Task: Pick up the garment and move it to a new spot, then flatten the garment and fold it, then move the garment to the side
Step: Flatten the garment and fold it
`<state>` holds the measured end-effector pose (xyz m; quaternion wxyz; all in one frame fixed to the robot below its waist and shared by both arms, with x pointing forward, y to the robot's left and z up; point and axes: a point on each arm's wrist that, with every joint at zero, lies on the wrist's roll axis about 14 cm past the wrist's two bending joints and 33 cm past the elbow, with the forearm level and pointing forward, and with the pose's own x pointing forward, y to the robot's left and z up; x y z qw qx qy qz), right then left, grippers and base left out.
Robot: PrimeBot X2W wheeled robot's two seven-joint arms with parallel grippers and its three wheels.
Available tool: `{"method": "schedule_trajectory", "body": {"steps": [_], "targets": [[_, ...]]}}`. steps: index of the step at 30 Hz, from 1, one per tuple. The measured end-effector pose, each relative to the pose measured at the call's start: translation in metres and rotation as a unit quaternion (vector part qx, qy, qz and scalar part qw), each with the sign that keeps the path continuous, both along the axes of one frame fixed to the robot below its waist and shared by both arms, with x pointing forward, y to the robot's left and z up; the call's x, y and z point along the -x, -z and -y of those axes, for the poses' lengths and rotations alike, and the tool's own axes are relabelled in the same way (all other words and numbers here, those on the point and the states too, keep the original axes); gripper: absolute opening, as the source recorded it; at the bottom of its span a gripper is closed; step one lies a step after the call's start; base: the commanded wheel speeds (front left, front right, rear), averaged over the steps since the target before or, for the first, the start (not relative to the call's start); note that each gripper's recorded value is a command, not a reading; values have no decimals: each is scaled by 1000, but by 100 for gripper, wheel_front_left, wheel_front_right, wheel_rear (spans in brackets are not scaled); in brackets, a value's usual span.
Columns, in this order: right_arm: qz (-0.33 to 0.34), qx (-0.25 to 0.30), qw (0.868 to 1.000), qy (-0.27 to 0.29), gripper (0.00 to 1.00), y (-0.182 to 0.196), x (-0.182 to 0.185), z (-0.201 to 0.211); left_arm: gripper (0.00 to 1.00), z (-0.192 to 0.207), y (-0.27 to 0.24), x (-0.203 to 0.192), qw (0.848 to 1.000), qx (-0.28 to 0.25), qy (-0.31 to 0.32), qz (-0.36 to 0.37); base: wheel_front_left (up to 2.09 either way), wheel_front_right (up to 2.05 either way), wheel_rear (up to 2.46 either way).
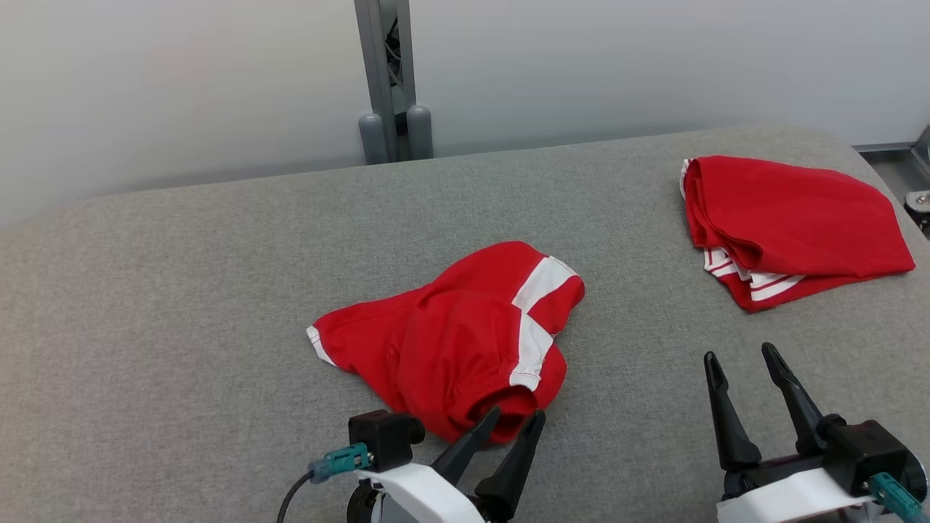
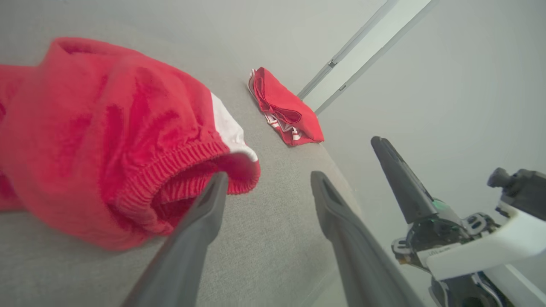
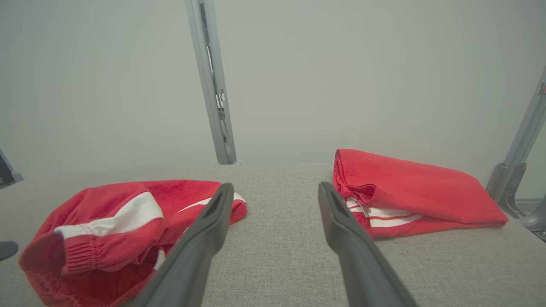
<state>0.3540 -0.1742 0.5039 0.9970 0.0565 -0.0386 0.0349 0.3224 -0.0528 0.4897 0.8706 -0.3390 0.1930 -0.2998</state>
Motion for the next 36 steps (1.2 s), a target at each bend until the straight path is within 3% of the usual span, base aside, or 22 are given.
{"method": "schedule_trajectory", "body": {"steps": [6, 18, 19, 20, 21, 22, 28, 36], "targets": [[-9, 1, 1000, 11, 100, 5, -4, 7, 100, 12, 20, -8, 998, 3, 15, -65, 0, 0, 0], [-13, 4, 1000, 28, 100, 7, -6, 19, 100, 12, 33, -36, 996, -4, -18, -92, 0, 0, 0], [-13, 5, 999, 29, 100, 7, -6, 19, 89, 12, 34, -37, 995, -1, -22, -98, 0, 0, 0], [-12, 5, 999, 30, 100, 7, -5, 20, 48, 10, 35, -39, 995, -3, -28, -98, 0, 0, 0], [-12, 4, 999, 31, 100, 7, -5, 20, 27, 8, 35, -43, 995, -5, -34, -92, 0, 0, 0], [-12, 4, 999, 31, 100, 7, -5, 21, 0, 6, 32, -47, 995, -3, -42, -85, 0, 0, 0], [-11, 0, 999, 34, 100, 6, -4, 22, 0, 3, 3, -68, 998, 19, -58, -20, 0, 0, 0], [-9, -4, 1000, 28, 100, 5, -2, 17, 0, 28, -89, -98, 992, 31, 14, 120, 0, 0, 0]]}}
